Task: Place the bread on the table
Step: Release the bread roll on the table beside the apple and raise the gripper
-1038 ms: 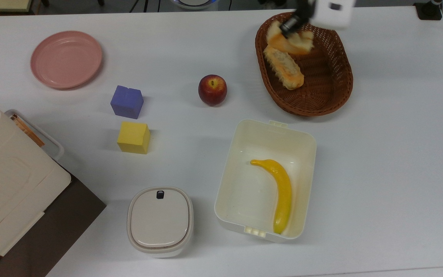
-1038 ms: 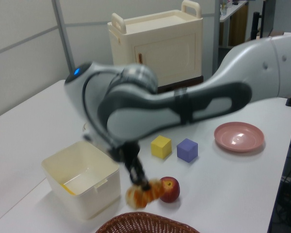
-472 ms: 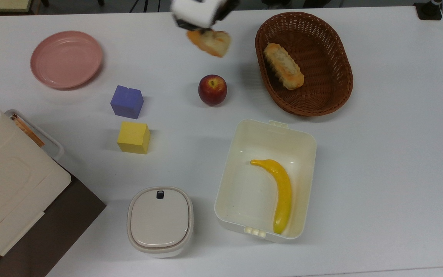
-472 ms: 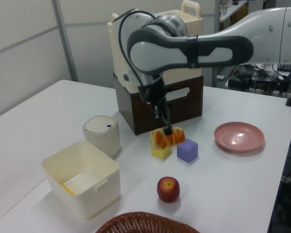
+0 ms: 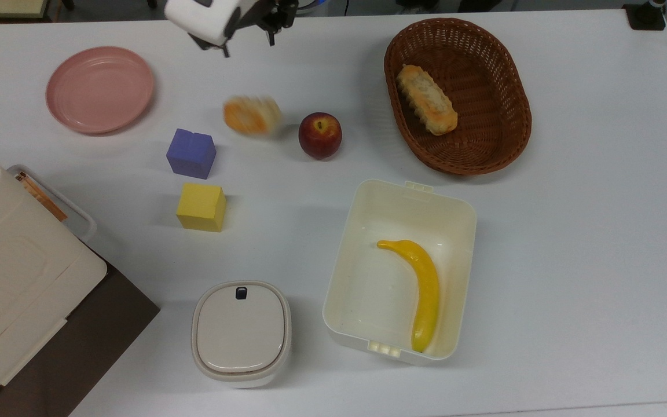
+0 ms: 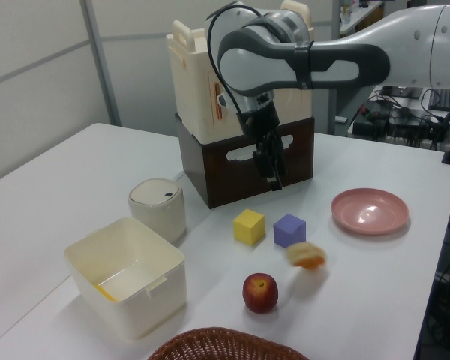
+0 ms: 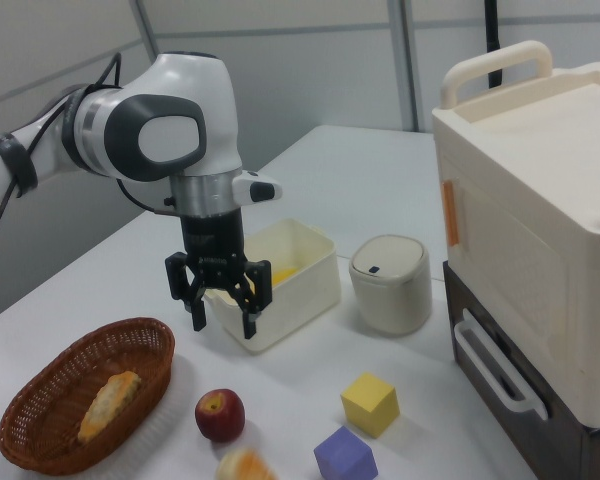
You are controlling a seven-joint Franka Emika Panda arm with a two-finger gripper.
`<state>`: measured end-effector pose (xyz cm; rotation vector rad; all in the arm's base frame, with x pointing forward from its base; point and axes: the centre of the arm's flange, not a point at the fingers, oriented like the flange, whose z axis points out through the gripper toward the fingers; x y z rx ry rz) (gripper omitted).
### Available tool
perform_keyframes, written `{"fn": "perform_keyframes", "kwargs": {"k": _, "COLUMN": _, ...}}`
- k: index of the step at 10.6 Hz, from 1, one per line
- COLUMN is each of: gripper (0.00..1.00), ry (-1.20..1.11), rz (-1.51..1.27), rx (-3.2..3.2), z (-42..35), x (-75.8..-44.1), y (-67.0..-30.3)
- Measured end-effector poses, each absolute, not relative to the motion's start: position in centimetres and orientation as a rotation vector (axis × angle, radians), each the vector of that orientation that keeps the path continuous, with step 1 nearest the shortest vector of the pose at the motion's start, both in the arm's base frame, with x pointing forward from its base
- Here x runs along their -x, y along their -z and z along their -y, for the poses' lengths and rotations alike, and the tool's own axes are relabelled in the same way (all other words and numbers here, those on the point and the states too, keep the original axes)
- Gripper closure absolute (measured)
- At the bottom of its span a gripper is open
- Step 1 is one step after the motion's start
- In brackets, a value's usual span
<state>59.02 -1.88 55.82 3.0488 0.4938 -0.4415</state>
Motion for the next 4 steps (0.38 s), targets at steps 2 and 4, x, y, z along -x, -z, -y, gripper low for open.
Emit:
{"fn": "perform_keyframes", "kwargs": {"k": 2, "gripper": 0.0, "ry": 0.444, "rz": -0.447, "rx": -3.053, "z": 3.6, "x": -58.9, "y": -55.8}}
{"fn": "perform_keyframes", "kwargs": {"k": 4, "gripper": 0.0, "ry": 0.368, "rz": -0.389, "rx": -3.058, "z": 5.7, "x": -59.3, "y": -56.5}}
